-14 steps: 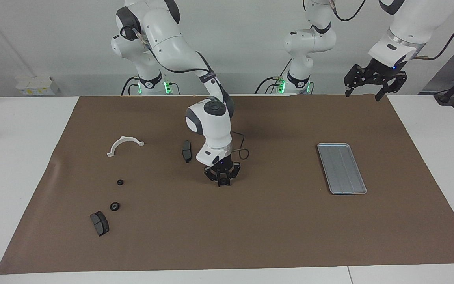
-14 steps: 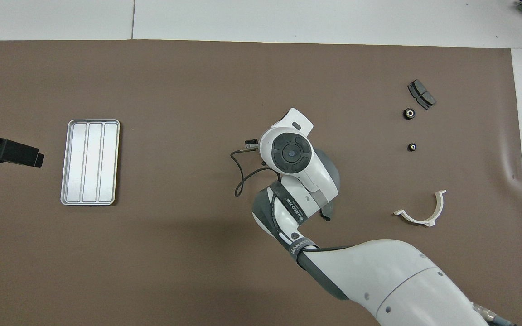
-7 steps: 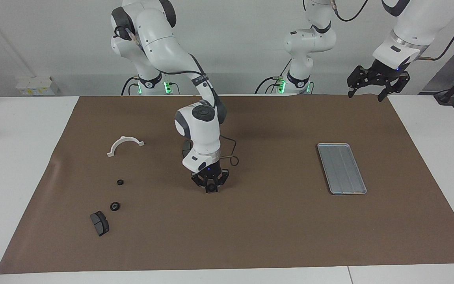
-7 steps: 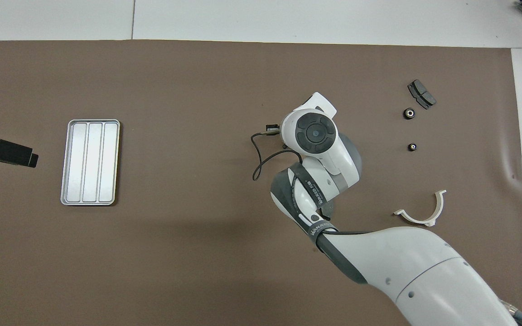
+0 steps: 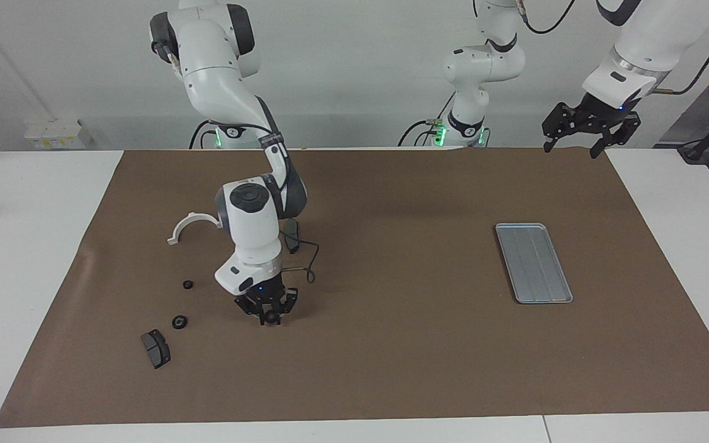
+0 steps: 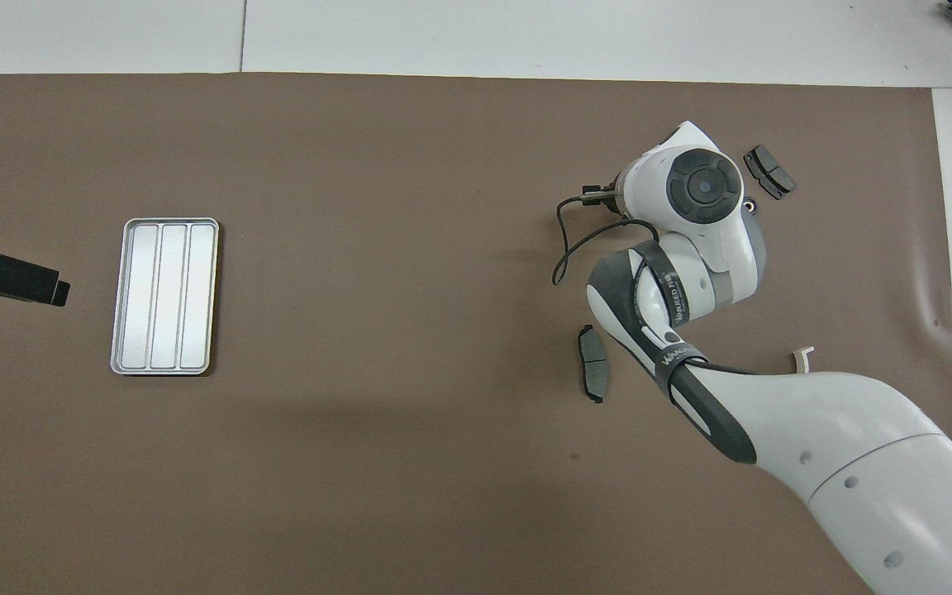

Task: Place bearing gear from tray to pile
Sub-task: 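Carry the gear with the right gripper to the other gears and release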

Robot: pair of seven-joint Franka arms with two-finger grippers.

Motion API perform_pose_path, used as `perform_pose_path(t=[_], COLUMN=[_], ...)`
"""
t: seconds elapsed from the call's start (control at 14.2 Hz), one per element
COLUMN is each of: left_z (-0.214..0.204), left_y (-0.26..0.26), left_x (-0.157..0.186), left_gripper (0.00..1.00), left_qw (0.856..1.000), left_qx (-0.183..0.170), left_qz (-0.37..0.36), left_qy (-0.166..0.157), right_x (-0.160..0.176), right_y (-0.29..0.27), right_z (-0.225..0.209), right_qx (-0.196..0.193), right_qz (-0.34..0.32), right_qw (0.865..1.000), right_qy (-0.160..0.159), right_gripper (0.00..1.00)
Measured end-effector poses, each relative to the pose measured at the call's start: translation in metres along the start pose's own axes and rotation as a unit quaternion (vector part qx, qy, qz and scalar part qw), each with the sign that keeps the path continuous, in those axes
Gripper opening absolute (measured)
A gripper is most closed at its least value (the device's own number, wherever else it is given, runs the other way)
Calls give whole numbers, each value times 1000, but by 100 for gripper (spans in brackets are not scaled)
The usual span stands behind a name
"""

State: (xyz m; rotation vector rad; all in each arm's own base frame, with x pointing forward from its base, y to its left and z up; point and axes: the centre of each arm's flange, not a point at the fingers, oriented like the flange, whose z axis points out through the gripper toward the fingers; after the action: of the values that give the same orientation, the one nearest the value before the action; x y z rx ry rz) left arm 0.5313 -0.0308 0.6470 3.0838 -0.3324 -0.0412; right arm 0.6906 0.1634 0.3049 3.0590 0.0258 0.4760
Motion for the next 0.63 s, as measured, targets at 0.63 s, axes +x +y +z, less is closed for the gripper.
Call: perform_pose_path(t=[0.63], left_z=[0], left_y=[0], left_x=[0], left_gripper=[100], left_qw=[1000], left_qx=[0], left_qz=[0], left_qy=[0], right_x=[9], right_y=[110], right_z=[19], right_qx=[-24], right_qz=[-18], right_qw=[999], right_qy=[-16], right_gripper=[35])
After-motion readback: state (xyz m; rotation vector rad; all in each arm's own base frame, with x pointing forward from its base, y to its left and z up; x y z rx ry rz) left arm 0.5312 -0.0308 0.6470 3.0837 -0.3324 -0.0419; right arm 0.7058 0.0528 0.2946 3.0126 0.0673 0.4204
